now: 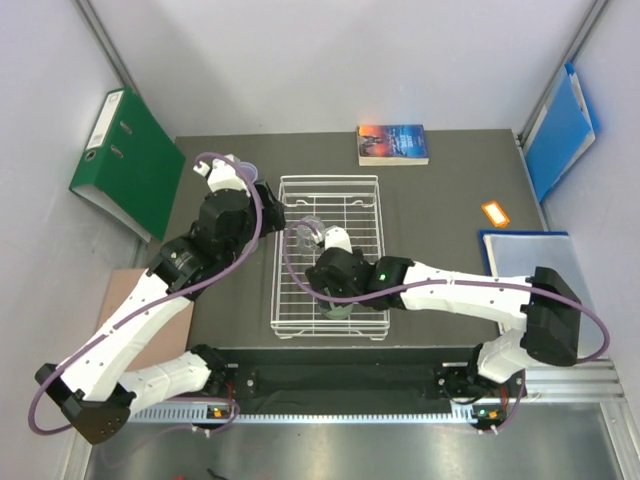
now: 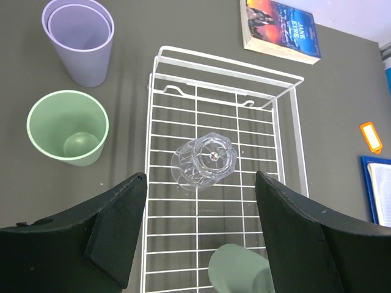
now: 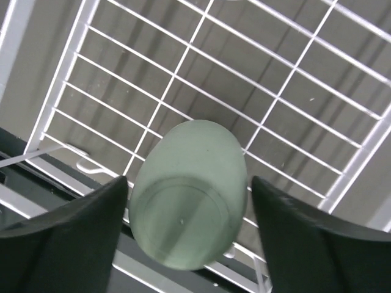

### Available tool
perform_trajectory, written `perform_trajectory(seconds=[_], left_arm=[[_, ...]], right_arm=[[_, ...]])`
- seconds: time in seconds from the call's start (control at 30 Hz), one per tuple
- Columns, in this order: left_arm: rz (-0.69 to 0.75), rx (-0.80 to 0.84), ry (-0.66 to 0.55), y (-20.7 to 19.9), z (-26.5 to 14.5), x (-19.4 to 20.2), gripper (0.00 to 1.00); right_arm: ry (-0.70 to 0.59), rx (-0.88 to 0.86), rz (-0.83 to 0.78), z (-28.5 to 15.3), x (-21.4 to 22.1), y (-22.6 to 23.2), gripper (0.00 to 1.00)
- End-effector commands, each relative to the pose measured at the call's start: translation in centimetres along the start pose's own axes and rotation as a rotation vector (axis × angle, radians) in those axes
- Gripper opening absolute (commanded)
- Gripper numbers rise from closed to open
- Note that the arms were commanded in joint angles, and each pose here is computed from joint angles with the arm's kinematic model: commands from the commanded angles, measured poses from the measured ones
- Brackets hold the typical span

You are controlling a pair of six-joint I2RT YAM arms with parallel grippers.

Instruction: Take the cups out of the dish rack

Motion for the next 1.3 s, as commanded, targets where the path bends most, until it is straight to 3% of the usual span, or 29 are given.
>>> perform_trajectory(seconds=[0.0, 0.13, 0.17, 0.23, 0.4, 0.57, 0.6, 0.67, 0.7, 0.77, 0.9, 1.03, 1.13, 1.27], left_arm=[[-0.015, -0.003, -0.026, 0.3, -0.6, -0.3, 0.76], [-0.014, -0.006, -0.023, 0.5, -0.7, -0.2, 0.76], [-0.013, -0.007, -0.022, 0.6, -0.7, -0.1, 0.76], [-0.012, -0.007, -0.022, 0.6, -0.6, -0.1, 0.75], [-0.018, 0.006, -0.036, 0.1, -0.5, -0.4, 0.75], [-0.050, 0.071, -0.050, -1.3, -0.4, -1.2, 0.76], [-0.065, 0.094, -0.049, -1.6, -0.3, -1.2, 0.76], [-0.087, 0.170, -0.017, -2.6, -0.5, -1.1, 0.76], [-0.116, 0.223, -0.013, -3.4, -0.5, -1.3, 0.76], [-0.150, 0.338, 0.050, -4.7, -0.7, -0.9, 0.76], [-0.282, 0.629, 0.151, -8.2, -0.8, -1.0, 0.77], [-0.371, 0.825, 0.230, -10.0, -0.9, -1.1, 0.77], [-0.355, 0.936, 0.270, -10.8, -0.4, -0.9, 0.77], [-0.451, 0.969, 0.365, -11.3, 0.1, -0.3, 0.76]], right_arm=[[-0.026, -0.034, 0.026, 0.1, -1.0, 1.1, 0.72], [-0.029, -0.025, 0.034, -0.4, -0.9, 0.8, 0.36], [-0.036, -0.018, 0.035, -0.6, -1.1, 0.7, 0.16], [-0.063, 0.008, 0.039, -1.7, -1.8, 0.3, 0.00], [-0.251, 0.077, 0.082, -6.7, -5.7, -1.4, 0.00], [-0.505, 0.140, 0.321, -11.9, -9.3, -8.3, 0.00], [-0.516, 0.077, 0.341, -11.5, -8.6, -8.9, 0.00], [-0.642, 0.060, 0.472, -13.2, -8.3, -13.0, 0.00], [-0.699, -0.045, 0.482, -12.8, -8.0, -13.3, 0.00], [-0.810, -0.098, 0.573, -13.9, -7.6, -16.1, 0.00], [-0.975, -0.418, 0.638, -13.2, -7.0, -17.5, 0.00], [-1.011, -0.542, 0.726, -12.2, -6.6, -17.8, 0.00], [-1.021, -0.590, 0.743, -11.8, -6.7, -17.7, 0.00], [-1.025, -0.596, 0.726, -11.8, -6.8, -17.7, 0.00]])
Point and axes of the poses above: each gripper's point midway between its finger pads, its own z axis out along the fingers, its own y axis along the line the jaws close on, x = y × z, the point moved 9 cm from there along -z, back along the fingers, and after that the axes turned 15 degrees about -z, right-handed, at the moved point
